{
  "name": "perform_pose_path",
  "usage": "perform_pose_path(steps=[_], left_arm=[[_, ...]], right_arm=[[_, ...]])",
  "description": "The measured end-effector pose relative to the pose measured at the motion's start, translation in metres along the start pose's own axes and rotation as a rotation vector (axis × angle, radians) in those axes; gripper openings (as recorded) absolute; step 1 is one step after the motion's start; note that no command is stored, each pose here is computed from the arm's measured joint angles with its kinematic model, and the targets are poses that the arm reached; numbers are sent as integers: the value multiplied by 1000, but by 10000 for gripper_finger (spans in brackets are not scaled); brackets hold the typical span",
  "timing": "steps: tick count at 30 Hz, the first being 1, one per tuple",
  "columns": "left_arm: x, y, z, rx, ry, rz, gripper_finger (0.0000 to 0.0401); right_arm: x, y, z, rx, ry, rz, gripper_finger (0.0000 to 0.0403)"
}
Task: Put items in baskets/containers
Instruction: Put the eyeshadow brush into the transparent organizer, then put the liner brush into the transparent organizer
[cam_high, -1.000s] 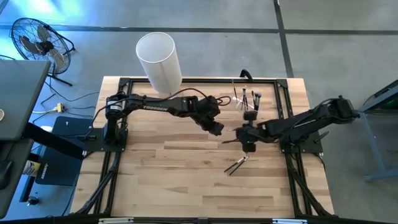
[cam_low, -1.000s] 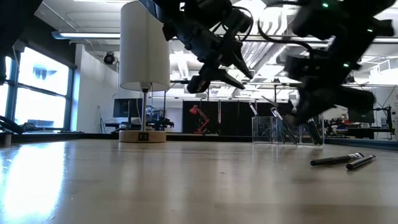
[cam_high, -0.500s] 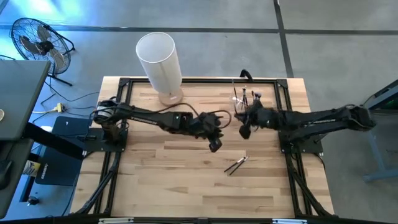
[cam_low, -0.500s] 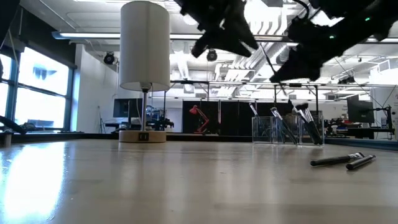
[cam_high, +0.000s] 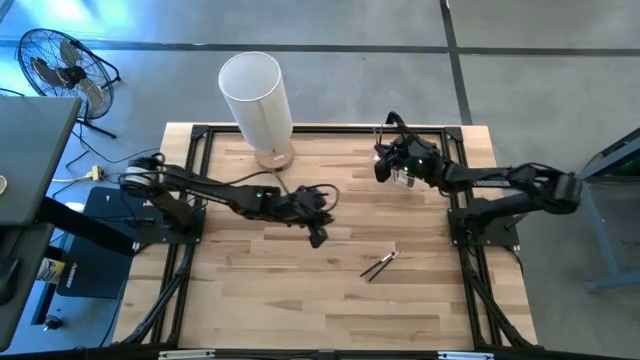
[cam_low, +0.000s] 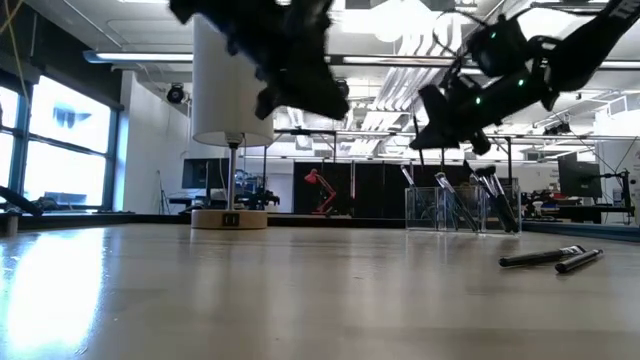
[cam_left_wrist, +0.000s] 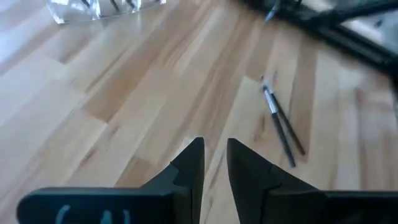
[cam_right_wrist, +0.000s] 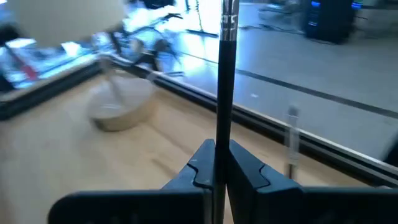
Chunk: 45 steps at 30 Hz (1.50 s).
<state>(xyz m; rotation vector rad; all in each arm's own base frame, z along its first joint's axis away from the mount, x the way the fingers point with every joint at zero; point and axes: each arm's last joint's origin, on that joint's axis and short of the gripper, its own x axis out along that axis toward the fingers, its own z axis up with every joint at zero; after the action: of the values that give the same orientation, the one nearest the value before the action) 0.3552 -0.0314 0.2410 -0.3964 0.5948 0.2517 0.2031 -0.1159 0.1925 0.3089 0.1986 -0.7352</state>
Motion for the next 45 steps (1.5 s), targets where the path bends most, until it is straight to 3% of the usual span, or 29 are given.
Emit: perform_pose_path(steps=[5, 12, 18, 24, 30, 35, 42, 45], left_arm=[[-18, 18, -23, -12, 17, 38, 64], [-29, 52, -32, -53, 1, 79, 64], [-30, 72, -31, -24, 46, 22, 64], [-29, 87, -25, 22, 76, -60, 64], [-29, 96, -21, 55, 91, -124, 64], [-29, 98, -20, 77, 94, -149, 64], [-29, 97, -17, 84, 68, -151, 64], [-31, 92, -10, 89, 47, -146, 64]], right_arm=[[15, -17, -5, -9, 2, -81, 10], [31, -27, -23, -40, 76, -102, 11], [33, -28, -25, -26, 68, -141, 73], [20, -26, -6, -24, -19, -167, 115], [-14, -15, 26, -44, -157, -69, 120], [-48, 3, 42, -74, -213, -3, 103], [-83, 43, 62, -185, 15, 36, 12], [-93, 61, 69, -204, 125, 55, 10]])
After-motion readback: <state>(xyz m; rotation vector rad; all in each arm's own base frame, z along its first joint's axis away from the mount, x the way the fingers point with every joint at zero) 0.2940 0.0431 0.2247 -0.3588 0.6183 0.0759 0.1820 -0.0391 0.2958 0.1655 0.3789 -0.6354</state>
